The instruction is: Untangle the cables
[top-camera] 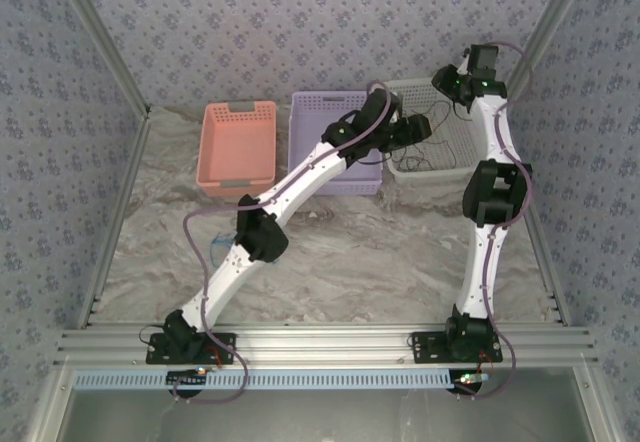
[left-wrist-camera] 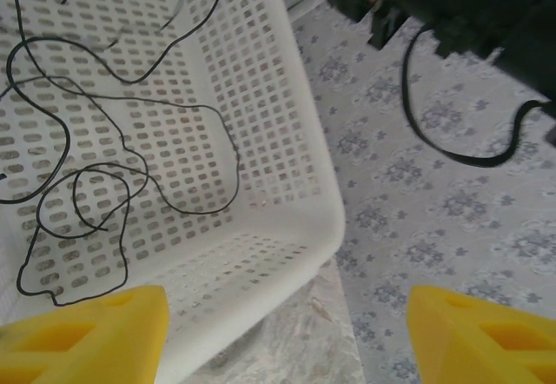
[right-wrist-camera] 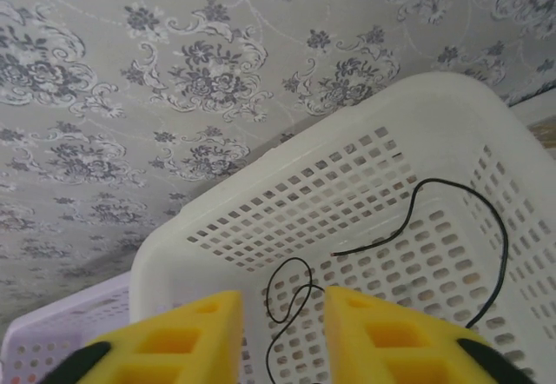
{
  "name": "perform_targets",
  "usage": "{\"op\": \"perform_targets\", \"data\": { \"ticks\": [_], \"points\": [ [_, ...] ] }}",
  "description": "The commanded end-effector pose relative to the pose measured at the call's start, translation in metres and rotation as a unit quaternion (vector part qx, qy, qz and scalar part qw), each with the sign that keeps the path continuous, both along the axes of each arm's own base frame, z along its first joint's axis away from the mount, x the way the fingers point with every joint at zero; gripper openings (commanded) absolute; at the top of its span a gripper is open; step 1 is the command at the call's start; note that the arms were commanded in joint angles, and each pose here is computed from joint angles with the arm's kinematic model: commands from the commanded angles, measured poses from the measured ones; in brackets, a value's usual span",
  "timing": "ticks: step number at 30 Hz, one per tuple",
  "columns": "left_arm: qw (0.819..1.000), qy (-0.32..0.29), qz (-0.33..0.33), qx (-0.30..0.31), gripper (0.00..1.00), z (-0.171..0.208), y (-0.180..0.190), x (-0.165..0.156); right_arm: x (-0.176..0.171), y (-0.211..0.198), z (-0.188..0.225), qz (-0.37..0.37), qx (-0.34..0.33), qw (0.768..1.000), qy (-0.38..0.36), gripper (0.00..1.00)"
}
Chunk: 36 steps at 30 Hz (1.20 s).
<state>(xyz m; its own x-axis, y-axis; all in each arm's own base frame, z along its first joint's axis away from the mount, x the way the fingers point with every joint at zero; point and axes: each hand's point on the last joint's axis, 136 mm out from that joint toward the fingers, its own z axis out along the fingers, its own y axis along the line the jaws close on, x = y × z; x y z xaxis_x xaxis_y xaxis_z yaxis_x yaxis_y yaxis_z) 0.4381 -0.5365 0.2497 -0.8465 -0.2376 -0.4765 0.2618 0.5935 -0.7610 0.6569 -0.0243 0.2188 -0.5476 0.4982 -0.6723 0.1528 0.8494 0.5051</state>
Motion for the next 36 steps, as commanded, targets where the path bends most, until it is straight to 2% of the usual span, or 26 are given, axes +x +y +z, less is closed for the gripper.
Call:
{"op": "perform_targets", "data": {
  "ticks": [1, 3, 6, 10, 12, 13, 15, 17, 22, 28, 32, 36],
  "points": [
    [1.000, -0.027, 0.008, 0.004, 0.72, 0.049, 0.019, -0.013, -0.004, -0.002, 0.027, -0.011, -0.014, 1.000, -0.014, 0.43],
    [0.999, -0.024, 0.012, 0.025, 0.71, 0.051, 0.030, -0.018, -0.007, -0.003, 0.035, -0.015, -0.016, 1.000, -0.016, 0.47],
    [0.997, -0.029, 0.026, 0.063, 0.71, 0.058, 0.050, -0.024, -0.017, -0.002, 0.059, -0.016, -0.023, 0.999, -0.028, 0.48],
    [0.990, -0.025, 0.057, 0.127, 0.70, 0.053, 0.086, -0.030, -0.047, 0.015, 0.099, -0.009, -0.049, 0.997, -0.065, 0.49],
    [0.989, -0.017, 0.070, 0.128, 0.68, 0.046, 0.105, -0.031, -0.068, 0.025, 0.116, -0.005, -0.050, 0.995, -0.088, 0.48],
    [0.990, -0.019, 0.084, 0.110, 0.67, 0.044, 0.116, -0.029, -0.079, 0.031, 0.128, -0.002, -0.048, 0.993, -0.105, 0.48],
    [0.990, -0.002, 0.111, 0.089, 0.65, 0.028, 0.151, -0.029, -0.104, 0.044, 0.131, 0.007, -0.042, 0.993, -0.109, 0.48],
    [0.985, 0.019, 0.140, 0.094, 0.64, 0.008, 0.192, -0.037, -0.132, 0.065, 0.136, 0.024, -0.036, 0.992, -0.118, 0.48],
    [0.964, 0.049, 0.217, 0.148, 0.63, -0.033, 0.303, -0.087, -0.216, 0.142, 0.107, 0.093, -0.046, 0.990, -0.097, 0.48],
    [0.909, 0.113, 0.322, 0.240, 0.66, -0.079, 0.429, -0.169, -0.314, 0.252, 0.032, 0.191, -0.036, 0.980, -0.039, 0.52],
    [0.892, 0.162, 0.348, 0.240, 0.70, -0.113, 0.469, -0.203, -0.357, 0.328, -0.018, 0.260, -0.062, 0.964, -0.008, 0.60],
    [0.884, 0.207, 0.343, 0.243, 0.79, -0.144, 0.479, -0.209, -0.368, 0.382, -0.065, 0.290, -0.080, 0.953, 0.046, 0.61]
  ]
}}
